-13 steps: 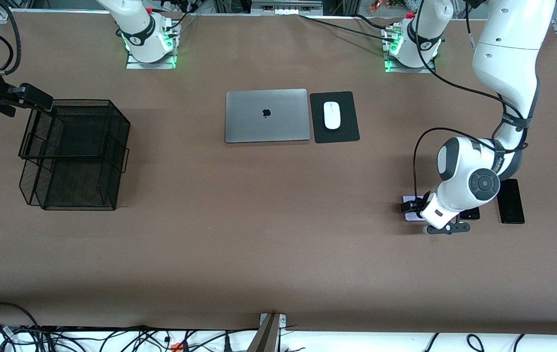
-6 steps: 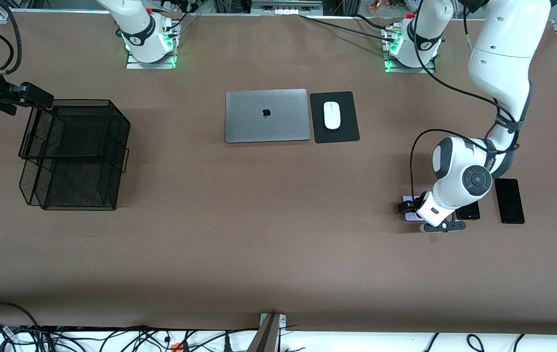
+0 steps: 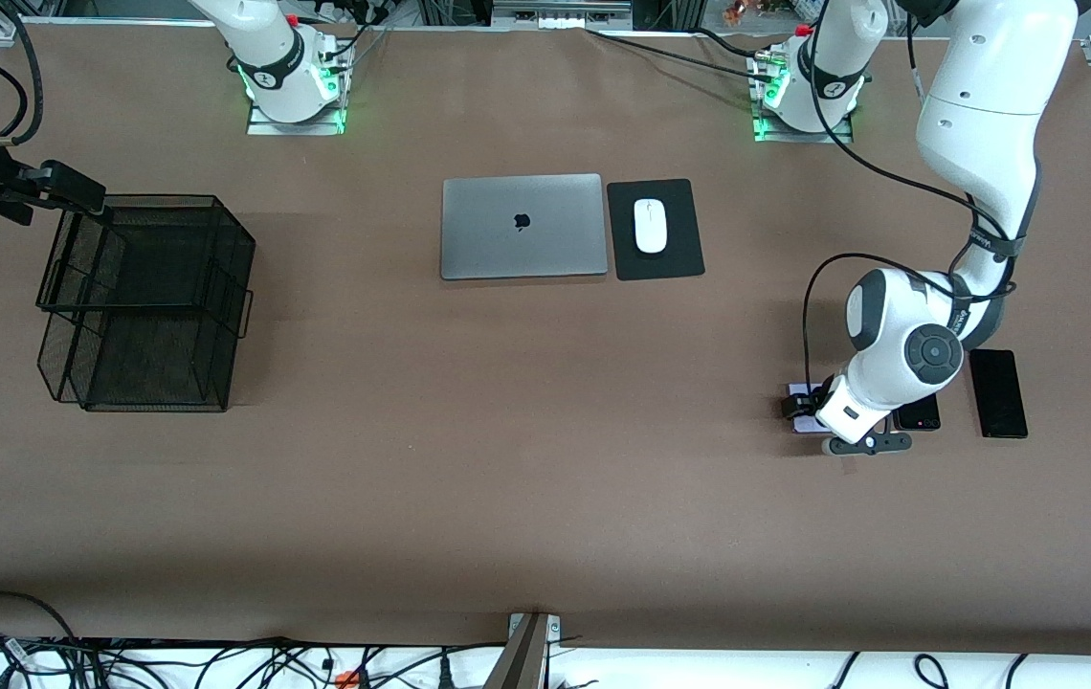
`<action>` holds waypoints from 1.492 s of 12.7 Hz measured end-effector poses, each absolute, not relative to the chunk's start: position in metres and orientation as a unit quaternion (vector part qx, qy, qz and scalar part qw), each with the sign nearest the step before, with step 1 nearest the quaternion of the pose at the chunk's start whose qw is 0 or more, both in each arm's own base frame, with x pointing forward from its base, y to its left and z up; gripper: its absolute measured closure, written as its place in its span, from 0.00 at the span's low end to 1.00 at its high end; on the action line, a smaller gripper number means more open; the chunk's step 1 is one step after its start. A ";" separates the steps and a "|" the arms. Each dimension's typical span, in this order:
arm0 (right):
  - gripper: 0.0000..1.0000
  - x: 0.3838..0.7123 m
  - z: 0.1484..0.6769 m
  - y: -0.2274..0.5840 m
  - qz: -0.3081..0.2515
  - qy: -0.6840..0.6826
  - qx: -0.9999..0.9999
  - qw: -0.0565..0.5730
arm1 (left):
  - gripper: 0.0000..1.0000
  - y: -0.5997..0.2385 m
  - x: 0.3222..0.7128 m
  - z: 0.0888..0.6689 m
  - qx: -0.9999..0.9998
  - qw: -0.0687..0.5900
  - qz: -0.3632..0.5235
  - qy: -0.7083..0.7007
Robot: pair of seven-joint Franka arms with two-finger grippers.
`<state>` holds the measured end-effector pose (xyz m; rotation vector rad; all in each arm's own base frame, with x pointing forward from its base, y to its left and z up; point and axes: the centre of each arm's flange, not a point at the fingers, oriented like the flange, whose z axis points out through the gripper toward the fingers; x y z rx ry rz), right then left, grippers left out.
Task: Place phones with both arms
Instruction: 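Lower the left gripper and grasp the white flip phone, then carry the white phone with the left gripper to the table middle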
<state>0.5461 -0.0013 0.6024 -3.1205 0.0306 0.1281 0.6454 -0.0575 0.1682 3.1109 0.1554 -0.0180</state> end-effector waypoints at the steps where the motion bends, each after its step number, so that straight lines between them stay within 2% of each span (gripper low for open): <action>1: 0.00 0.546 0.602 -0.001 0.041 0.010 -0.999 0.009 | 0.17 -0.057 0.646 0.168 0.999 0.013 -0.005 0.050; 4: 0.00 0.546 0.602 -0.001 0.041 0.010 -0.999 0.009 | 0.17 -0.057 0.653 0.177 0.999 0.015 0.011 0.050; 7: 0.00 0.546 0.602 -0.001 0.041 0.010 -0.999 0.009 | 0.17 -0.077 0.681 0.240 0.996 0.032 0.056 0.056; 10: 0.00 0.547 0.601 -0.002 0.042 0.010 -0.999 0.009 | 0.17 -0.145 0.694 0.317 0.993 0.066 0.045 0.086; 13: 0.00 0.547 0.601 -0.002 0.043 0.010 -0.999 0.009 | 0.17 -0.230 0.688 0.373 0.991 0.074 0.018 0.108; 16: 0.00 0.547 0.600 -0.002 0.044 0.010 -0.999 0.009 | 0.17 -0.322 0.675 0.386 0.986 0.094 0.027 0.132; 19: 0.00 0.547 0.600 -0.002 0.045 0.010 -0.999 0.009 | 0.17 -0.393 0.663 0.370 0.984 0.107 0.024 0.141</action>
